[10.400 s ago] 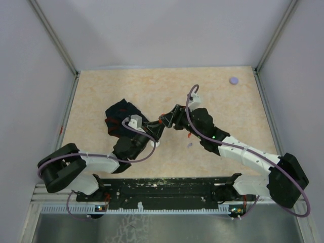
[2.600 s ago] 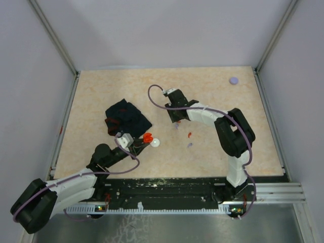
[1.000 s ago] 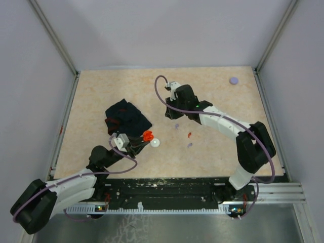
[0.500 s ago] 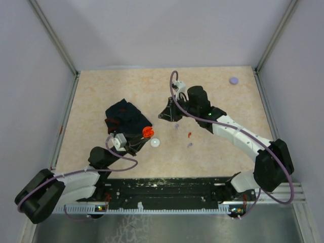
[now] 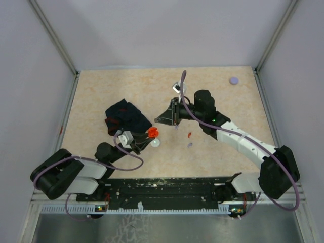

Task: Insert the wireless bluetooth earbuds into the charging case
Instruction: Place the earbud in the charging case.

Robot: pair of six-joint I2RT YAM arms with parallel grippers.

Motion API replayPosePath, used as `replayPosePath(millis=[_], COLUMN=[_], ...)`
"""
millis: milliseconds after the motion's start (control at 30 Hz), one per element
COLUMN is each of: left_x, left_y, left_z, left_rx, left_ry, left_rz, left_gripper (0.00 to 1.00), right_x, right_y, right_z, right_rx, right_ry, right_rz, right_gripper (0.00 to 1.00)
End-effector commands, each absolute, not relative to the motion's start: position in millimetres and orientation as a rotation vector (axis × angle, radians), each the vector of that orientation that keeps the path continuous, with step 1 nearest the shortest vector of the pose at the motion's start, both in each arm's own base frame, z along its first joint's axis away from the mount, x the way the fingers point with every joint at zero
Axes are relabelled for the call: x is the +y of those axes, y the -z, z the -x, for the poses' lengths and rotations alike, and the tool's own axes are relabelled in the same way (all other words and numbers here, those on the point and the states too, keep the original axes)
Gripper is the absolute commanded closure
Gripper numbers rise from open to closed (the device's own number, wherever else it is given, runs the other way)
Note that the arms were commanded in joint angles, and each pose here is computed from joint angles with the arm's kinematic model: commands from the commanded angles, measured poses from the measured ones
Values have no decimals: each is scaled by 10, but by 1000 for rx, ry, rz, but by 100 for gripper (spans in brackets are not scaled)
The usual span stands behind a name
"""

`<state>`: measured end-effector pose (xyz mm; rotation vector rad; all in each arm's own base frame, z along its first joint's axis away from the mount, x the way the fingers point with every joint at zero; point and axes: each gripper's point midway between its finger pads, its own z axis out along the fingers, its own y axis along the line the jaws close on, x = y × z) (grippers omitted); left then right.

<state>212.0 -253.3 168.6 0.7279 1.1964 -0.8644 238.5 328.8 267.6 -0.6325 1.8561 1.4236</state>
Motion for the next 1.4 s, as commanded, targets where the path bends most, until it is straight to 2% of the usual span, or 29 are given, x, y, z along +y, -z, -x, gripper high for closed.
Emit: replayPosePath(millis=[0,500,1367], left_x=[-2534,-2537,-2423], left_y=[-2433,-2767,-3039], left_z=[-2005,-1882,-1808], left_rx=[878,730,656], left_ry=[884,864,851], left_rz=[-693,-733,-678], left_gripper=[100,100,100], right_x=[3313,3494,3572], right_y=[-3009,-2979,-2836], right_z=[-2209,-1986,-1886], right_rx=[1707,1685,1713], right_ry=[-1528,-1607,-1609], right_rz=[696,779,834], right_gripper=[86,86,87])
